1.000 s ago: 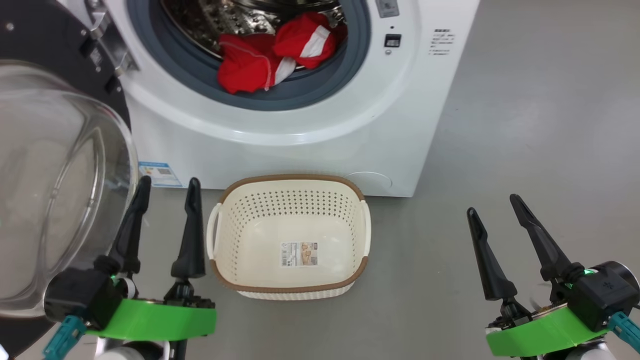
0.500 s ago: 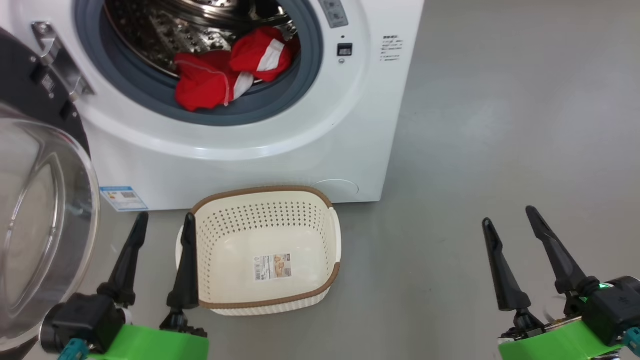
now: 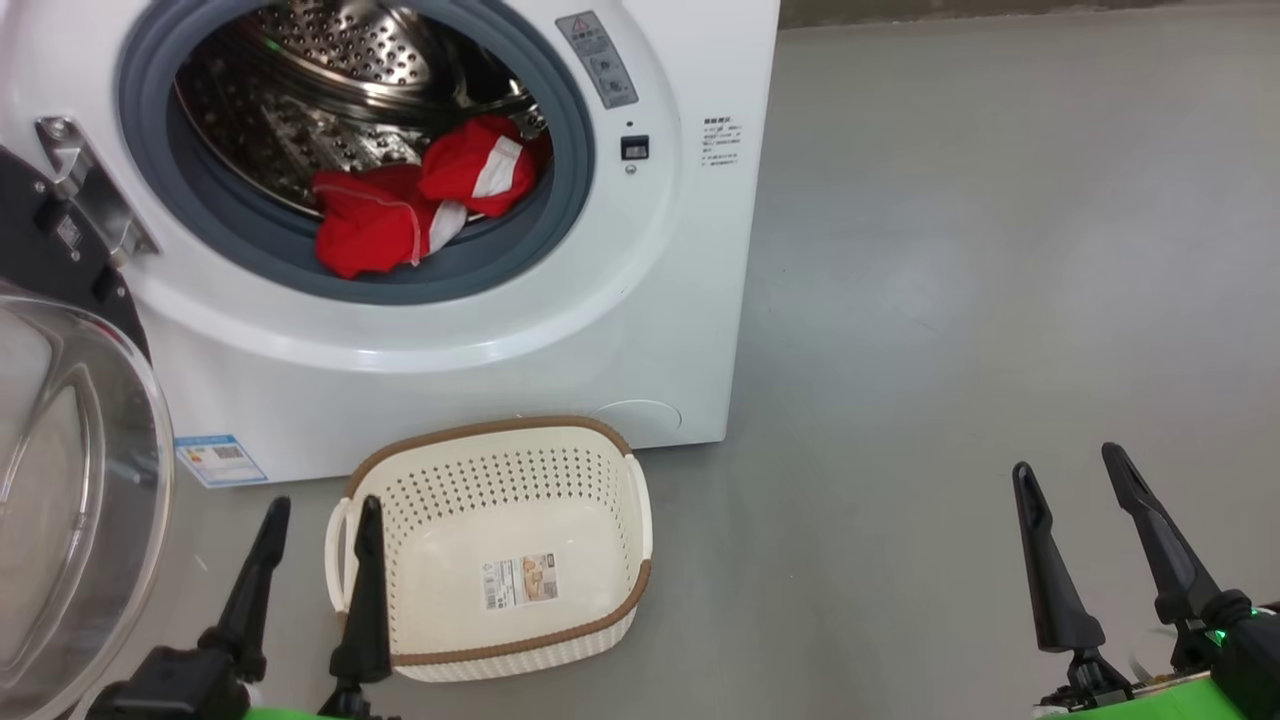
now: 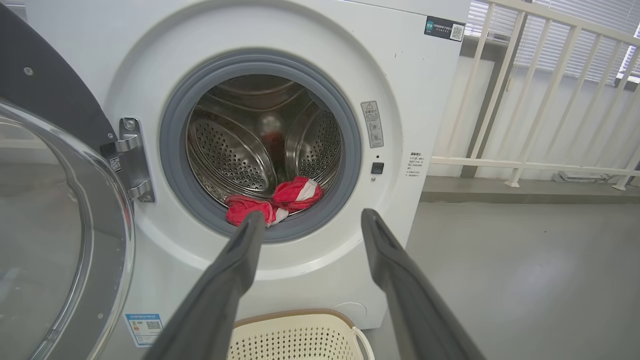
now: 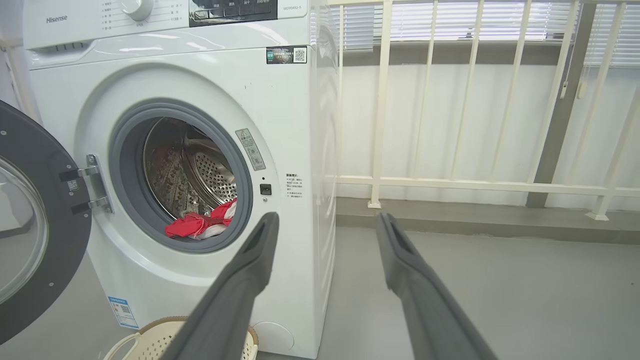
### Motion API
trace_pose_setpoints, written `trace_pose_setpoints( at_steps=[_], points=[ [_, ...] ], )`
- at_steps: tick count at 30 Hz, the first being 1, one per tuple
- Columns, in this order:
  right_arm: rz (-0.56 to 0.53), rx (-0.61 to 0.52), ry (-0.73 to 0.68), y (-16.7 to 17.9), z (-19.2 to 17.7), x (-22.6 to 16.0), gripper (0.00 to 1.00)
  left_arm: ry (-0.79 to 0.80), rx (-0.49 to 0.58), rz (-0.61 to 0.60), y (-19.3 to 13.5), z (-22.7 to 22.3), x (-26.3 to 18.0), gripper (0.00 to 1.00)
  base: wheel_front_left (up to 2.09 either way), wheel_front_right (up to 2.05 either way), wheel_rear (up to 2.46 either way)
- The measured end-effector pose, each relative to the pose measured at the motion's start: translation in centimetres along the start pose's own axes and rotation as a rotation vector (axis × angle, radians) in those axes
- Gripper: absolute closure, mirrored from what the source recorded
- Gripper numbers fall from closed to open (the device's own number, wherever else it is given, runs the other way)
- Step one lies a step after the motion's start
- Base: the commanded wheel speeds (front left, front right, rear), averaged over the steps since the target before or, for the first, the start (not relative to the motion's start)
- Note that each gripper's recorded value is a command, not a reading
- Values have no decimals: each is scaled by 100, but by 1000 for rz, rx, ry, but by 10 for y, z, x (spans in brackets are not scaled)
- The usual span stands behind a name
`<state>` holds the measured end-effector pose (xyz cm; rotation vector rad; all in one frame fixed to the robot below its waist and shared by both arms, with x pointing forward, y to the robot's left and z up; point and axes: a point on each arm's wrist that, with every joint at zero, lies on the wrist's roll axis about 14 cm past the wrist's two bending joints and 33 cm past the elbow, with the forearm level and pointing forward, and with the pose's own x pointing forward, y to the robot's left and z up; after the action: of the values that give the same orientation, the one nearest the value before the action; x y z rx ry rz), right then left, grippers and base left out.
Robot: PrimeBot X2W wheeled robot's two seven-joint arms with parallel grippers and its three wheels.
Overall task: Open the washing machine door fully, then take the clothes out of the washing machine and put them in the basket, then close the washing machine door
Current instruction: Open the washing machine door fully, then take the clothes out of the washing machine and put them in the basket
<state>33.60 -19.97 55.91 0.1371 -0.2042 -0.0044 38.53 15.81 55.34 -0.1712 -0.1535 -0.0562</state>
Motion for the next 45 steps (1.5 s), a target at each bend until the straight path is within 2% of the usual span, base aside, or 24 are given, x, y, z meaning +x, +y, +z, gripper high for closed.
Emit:
trace_pose_setpoints(
  at_steps=[23, 37, 45],
  points=[
    [-68, 16, 1, -20, 5, -28, 0, -14, 4, 23, 3, 8, -23, 0, 0, 0, 0],
    [-66, 19, -10, -19, 8, -28, 0, 13, 39, 28, 4, 7, -30, 0, 2, -2, 0],
    [-64, 26, -4, -18, 6, -26, 0, 12, 49, 32, 4, 9, -29, 0, 81, -81, 0]
  ],
)
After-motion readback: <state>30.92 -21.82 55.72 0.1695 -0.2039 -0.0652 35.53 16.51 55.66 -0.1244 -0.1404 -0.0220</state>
